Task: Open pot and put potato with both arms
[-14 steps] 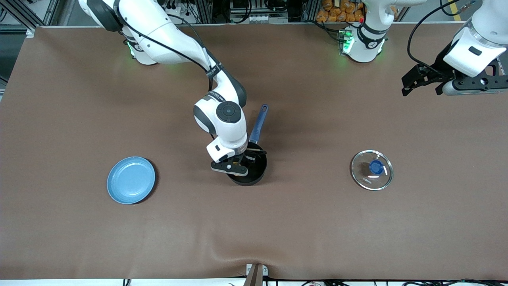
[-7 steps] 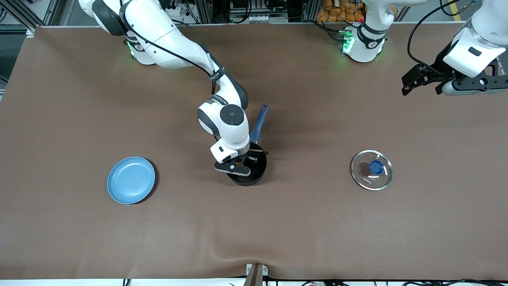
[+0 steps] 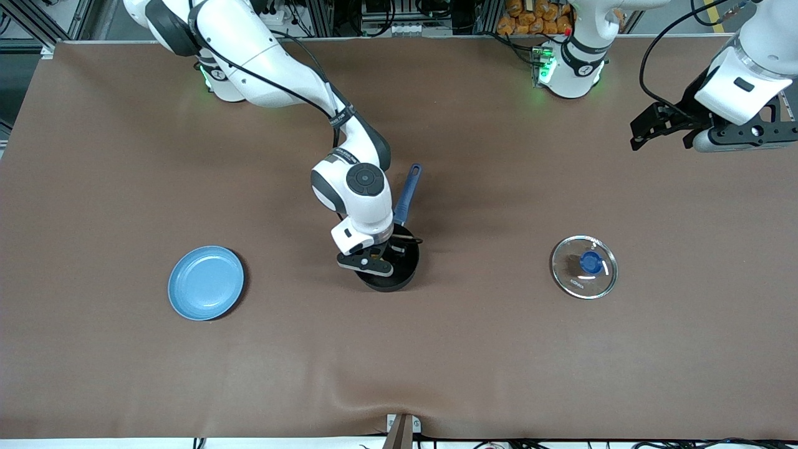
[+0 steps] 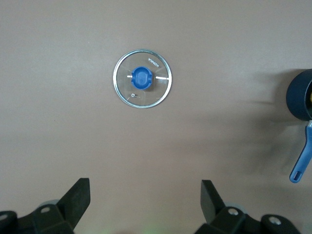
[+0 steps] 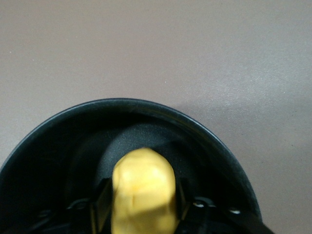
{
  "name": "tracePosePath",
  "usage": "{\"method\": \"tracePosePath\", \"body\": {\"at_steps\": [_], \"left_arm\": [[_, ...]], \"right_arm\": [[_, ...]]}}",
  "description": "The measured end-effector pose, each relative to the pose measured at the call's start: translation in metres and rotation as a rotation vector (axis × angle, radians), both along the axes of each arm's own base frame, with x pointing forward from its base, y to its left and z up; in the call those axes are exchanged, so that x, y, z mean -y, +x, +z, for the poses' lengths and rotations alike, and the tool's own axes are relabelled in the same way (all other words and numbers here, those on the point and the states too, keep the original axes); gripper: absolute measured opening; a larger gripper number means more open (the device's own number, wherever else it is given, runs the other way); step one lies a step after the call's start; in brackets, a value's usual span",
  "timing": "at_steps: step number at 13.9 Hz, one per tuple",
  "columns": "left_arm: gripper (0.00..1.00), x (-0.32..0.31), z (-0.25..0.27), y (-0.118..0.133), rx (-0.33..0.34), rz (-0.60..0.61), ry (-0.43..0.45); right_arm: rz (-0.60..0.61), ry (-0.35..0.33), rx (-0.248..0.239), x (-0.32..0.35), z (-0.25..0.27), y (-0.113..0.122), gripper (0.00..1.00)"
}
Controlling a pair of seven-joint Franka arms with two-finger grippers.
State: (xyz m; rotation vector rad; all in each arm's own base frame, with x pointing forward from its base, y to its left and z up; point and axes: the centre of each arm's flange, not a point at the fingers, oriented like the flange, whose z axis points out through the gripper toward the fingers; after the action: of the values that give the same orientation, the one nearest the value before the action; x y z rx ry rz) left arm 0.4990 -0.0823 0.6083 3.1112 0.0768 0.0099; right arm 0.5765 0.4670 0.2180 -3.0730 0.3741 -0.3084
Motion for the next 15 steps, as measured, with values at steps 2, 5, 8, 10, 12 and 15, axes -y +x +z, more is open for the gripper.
{"method": "tracePosePath", "body": {"at_steps": [2,5,8,10,12,15], "left_arm": [[1.00,-0.001,-0.001,0.001,-0.001,0.002,0.000],[1.00,-0.001,-0.001,0.001,-0.002,0.003,0.000],[1.00,-0.002,-0.001,0.001,-0.002,0.003,0.000],[1.00,-0.003,-0.001,0.001,-0.003,0.006,-0.001],[1.00,-0.004,-0.002,0.001,-0.004,0.007,0.000],[1.00,-0.004,-0.002,0.001,-0.005,0.007,0.000]], "right_arm": [[-0.003,0.001,0.000,0.000,0.000,0.000,0.87],[-0.012,0.004,0.008,0.001,0.003,0.003,0.99],[-0.035,0.018,0.039,0.007,0.032,0.020,1.00],[-0.052,0.003,0.035,0.012,0.061,0.024,1.00],[-0.082,-0.010,0.036,0.025,0.103,0.030,1.00],[-0.118,-0.061,0.011,0.069,0.182,0.038,1.00]]}}
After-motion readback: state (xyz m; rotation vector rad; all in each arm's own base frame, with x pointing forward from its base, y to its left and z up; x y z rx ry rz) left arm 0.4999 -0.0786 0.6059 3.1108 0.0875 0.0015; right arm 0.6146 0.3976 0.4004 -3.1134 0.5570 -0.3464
